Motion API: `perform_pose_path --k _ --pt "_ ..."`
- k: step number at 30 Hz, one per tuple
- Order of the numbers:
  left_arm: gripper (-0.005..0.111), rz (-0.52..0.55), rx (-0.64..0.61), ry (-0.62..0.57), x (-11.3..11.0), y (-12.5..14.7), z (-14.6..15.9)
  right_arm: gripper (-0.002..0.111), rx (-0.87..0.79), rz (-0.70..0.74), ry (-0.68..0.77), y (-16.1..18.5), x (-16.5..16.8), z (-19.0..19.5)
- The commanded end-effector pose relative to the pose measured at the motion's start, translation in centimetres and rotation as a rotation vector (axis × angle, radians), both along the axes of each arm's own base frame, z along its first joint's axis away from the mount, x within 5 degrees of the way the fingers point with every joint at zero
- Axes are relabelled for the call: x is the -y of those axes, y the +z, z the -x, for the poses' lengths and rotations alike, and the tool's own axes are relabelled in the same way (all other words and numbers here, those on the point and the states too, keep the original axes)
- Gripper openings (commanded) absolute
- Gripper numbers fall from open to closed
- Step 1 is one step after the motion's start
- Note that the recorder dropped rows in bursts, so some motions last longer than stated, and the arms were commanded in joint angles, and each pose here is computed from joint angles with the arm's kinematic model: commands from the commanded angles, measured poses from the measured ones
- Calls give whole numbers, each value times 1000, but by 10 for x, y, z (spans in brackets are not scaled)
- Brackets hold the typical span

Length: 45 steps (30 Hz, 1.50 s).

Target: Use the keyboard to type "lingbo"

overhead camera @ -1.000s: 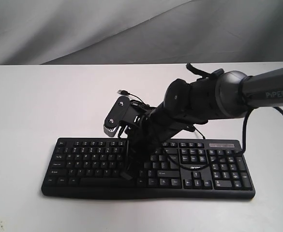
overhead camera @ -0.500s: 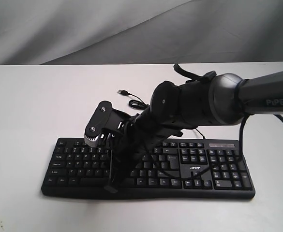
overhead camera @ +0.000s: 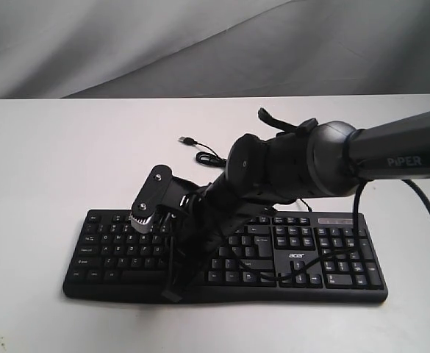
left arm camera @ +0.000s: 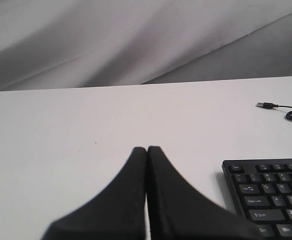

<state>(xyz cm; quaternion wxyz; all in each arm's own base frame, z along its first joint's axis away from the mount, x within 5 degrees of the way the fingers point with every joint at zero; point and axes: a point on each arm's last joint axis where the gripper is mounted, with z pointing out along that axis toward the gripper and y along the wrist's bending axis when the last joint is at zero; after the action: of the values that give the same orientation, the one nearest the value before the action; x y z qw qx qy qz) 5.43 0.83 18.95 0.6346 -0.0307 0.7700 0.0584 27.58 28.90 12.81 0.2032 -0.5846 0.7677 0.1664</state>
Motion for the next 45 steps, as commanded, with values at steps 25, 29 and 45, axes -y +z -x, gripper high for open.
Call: perform_pose_path --k 25,29,45 --pt "1 1 12 2 0 0 0 0 6 8 11 -1 1 -1" --pt "1 1 12 2 0 0 0 0 0 13 11 -3 1 -1" --pt "1 1 12 2 0 0 0 0 59 -45 28 22 -12 -9"
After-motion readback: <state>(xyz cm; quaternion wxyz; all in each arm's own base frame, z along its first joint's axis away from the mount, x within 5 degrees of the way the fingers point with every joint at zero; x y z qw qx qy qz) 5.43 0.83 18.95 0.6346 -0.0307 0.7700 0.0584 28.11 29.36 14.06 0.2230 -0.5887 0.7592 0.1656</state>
